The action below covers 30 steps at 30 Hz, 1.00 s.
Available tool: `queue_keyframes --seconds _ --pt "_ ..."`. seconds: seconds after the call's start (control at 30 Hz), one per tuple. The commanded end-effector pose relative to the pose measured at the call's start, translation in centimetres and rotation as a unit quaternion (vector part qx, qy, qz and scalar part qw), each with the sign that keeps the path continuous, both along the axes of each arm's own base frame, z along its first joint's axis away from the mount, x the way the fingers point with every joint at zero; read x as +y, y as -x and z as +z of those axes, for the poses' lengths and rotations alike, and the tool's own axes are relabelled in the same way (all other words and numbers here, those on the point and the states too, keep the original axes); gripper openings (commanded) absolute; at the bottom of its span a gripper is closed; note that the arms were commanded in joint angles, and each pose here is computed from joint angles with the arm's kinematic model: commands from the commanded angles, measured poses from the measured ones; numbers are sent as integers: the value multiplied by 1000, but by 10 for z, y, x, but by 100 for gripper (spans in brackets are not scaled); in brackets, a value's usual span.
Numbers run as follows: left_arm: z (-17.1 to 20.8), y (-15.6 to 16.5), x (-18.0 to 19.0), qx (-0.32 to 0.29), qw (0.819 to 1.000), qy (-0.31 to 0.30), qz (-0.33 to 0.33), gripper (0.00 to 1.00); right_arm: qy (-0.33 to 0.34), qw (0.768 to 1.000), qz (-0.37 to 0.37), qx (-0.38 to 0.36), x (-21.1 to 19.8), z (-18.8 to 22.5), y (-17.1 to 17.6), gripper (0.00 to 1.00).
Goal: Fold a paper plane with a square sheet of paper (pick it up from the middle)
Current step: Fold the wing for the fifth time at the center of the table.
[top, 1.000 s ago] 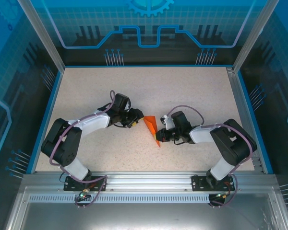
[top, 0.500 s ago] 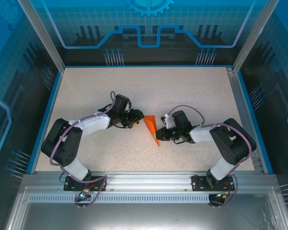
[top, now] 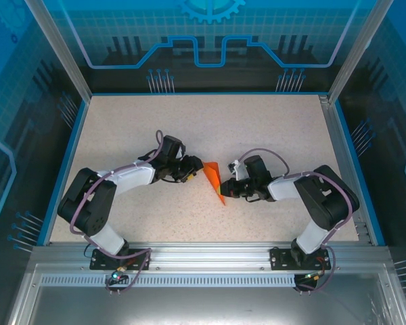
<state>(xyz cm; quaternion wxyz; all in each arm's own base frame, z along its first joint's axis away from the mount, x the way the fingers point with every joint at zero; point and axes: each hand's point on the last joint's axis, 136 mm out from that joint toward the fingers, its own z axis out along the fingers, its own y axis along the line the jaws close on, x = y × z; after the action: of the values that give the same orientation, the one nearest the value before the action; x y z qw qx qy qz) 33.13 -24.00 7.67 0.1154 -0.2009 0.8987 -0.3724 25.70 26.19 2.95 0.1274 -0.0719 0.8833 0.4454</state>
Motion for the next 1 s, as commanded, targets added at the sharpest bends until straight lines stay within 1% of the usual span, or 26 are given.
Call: queue_keyframes --seconds 0.0,0.27,0.47,0.7,0.83,0.97 --pt "6 5 -4 -8 1000 9 -13 47 -12 1000 -2 9 1 1 -7 4" --pt "4 7 -7 -3 1000 9 -18 46 -11 999 -13 36 -4 -8 -7 4" --pt "7 7 -13 -15 999 16 -28 46 -33 997 -18 61 -6 -11 -6 4" --pt "5 9 -17 -16 999 15 -35 46 -71 995 -31 68 -9 -1 -12 4" --pt "3 10 -18 -16 999 16 -37 45 -80 995 -23 62 -8 8 -12 4" --pt "5 10 -23 -26 998 25 -47 44 -75 994 -19 74 -8 6 -10 4"
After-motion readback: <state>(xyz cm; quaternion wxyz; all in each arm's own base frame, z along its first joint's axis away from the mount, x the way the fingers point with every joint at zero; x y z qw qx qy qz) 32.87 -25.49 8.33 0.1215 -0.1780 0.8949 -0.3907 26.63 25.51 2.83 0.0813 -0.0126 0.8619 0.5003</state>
